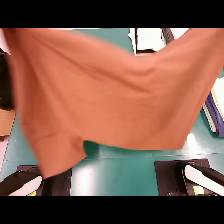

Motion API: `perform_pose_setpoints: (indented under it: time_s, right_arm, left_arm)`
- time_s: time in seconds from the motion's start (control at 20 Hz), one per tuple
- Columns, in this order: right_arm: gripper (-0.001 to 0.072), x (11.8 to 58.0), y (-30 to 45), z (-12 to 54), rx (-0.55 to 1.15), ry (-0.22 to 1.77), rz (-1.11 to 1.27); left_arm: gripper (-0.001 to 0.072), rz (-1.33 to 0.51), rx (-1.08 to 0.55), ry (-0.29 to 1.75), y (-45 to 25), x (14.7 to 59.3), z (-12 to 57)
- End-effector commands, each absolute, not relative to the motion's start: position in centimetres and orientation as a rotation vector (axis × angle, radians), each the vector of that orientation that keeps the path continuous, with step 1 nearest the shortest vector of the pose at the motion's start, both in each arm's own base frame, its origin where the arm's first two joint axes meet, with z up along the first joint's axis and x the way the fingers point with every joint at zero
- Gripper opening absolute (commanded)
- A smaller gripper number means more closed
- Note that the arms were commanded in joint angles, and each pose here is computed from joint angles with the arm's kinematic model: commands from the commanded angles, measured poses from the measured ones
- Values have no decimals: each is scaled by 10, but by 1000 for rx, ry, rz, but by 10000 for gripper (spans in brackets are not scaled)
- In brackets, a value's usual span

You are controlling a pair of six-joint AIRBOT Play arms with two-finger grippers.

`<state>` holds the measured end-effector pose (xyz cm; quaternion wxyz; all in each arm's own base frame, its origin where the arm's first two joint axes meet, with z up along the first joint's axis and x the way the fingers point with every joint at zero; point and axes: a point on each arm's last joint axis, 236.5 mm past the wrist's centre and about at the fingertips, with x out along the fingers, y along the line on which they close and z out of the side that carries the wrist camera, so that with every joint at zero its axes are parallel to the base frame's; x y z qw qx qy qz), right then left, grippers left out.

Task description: Fold the shirts.

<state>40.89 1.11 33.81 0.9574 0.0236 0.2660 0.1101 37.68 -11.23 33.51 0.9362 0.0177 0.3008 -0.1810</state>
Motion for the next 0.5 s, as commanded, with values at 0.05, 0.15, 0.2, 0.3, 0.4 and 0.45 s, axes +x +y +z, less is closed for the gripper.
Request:
perform_pose_setpoints:
  time_s: [0.05,0.15,0.2,0.3,0.4,0.45]
  right_arm:
    - [15,461,50,161,-6,957,286]
    - [16,480,60,107,7,1049,301]
    - [16,487,59,88,31,1079,288]
    - [16,500,60,64,66,1108,274]
    - [145,512,56,63,68,1098,269]
    - [376,519,52,73,72,1073,263]
  left_arm:
    - [22,-364,43,1134,-122,435,140]
    - [23,-377,75,1219,-124,453,70]
    - [23,-379,85,1236,-124,460,45]
    - [24,-351,93,1249,-119,473,17]
    - [284,-329,76,1197,-112,487,21]
    - [561,-301,48,1177,-104,493,30]
